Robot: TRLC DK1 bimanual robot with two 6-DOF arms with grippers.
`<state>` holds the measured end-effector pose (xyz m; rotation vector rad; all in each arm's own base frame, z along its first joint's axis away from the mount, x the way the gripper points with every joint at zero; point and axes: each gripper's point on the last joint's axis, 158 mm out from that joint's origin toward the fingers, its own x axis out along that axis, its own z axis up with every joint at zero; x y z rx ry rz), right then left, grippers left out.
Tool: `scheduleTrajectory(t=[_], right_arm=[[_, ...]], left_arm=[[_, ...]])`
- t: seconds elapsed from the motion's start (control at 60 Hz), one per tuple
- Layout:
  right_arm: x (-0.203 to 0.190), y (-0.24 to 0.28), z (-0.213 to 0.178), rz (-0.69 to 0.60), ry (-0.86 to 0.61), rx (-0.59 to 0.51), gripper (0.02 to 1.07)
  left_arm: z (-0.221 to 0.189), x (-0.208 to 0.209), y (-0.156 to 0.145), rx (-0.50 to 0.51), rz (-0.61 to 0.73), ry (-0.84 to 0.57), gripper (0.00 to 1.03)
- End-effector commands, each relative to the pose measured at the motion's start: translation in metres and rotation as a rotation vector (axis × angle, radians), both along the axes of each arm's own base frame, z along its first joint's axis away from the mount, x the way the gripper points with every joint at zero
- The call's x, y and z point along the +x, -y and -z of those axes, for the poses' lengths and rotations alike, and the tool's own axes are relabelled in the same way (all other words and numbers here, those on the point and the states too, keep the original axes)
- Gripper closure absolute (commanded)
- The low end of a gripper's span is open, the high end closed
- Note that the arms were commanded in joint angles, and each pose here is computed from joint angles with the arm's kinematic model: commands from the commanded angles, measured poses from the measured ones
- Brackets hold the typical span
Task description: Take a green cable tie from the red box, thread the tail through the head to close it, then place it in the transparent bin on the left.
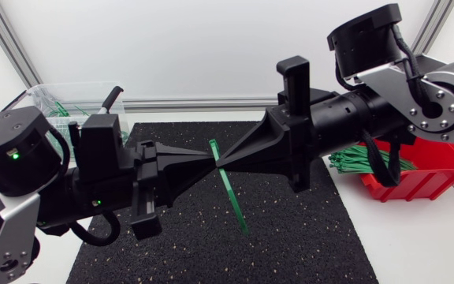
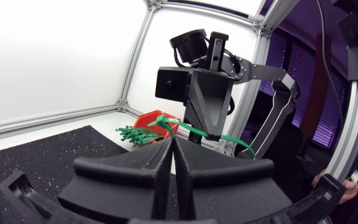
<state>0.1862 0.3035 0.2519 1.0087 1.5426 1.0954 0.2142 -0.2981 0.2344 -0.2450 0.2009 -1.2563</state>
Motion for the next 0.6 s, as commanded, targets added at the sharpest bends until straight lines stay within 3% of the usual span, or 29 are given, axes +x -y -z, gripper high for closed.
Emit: scheduleTrajectory(t=[0.0, 0.583], right_arm=[[0.003, 0.004, -0.009, 0.027, 0.001, 0.004, 1.01], [0.02, 0.009, 0.01, 0.07, -0.068, -0.039, 1.01]], left_arm=[[0.006, -0.015, 0.005, 0.029, 0.027, 0.082, 0.99], [-0.001, -0.021, 0.011, 0.052, -0.008, 0.178, 0.99]])
